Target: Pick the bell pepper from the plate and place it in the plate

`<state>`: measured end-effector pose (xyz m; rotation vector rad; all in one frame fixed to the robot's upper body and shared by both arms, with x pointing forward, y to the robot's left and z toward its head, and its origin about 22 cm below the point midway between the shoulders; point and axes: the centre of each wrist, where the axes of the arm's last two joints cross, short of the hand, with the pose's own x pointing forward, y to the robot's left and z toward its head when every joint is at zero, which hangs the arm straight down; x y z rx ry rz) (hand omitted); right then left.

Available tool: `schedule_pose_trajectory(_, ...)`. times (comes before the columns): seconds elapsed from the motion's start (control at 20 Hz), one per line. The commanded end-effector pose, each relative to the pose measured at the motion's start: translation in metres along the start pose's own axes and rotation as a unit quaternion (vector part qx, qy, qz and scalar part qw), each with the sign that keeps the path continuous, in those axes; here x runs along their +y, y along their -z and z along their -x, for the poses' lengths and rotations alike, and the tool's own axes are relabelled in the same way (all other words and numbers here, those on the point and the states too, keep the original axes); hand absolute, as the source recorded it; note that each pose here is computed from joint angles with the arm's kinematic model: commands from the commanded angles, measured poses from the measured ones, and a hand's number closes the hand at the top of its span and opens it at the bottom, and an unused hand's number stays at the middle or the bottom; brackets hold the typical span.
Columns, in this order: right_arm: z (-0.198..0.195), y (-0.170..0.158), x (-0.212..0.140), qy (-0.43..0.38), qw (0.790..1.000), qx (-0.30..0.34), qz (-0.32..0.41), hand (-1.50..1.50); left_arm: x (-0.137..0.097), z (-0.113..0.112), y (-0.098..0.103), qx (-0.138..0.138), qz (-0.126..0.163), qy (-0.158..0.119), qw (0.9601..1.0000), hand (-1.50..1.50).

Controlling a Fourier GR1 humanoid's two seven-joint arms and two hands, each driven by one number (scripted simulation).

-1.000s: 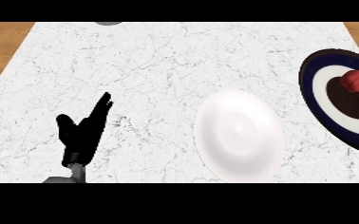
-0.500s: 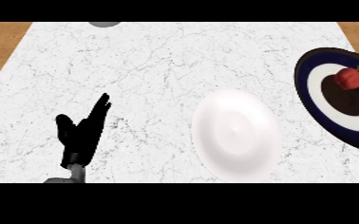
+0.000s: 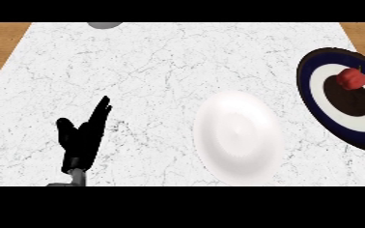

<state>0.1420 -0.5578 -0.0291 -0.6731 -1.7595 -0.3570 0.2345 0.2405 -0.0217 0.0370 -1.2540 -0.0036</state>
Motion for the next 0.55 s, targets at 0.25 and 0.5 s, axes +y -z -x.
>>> schedule_pose_trajectory(0.25, 0.01, -0.045, -0.025, -0.043, 0.999, 0.004, -0.032, -1.5, 0.0, 0.012, 0.012, 0.03, 0.013, -0.003, 0.9995, 0.0)
schedule_pose_trajectory(0.5, 0.012, -0.054, -0.018, -0.047, 0.999, 0.007, -0.026, -1.5, -0.01, 0.024, 0.004, 0.038, 0.011, -0.009, 0.9992, 0.0)
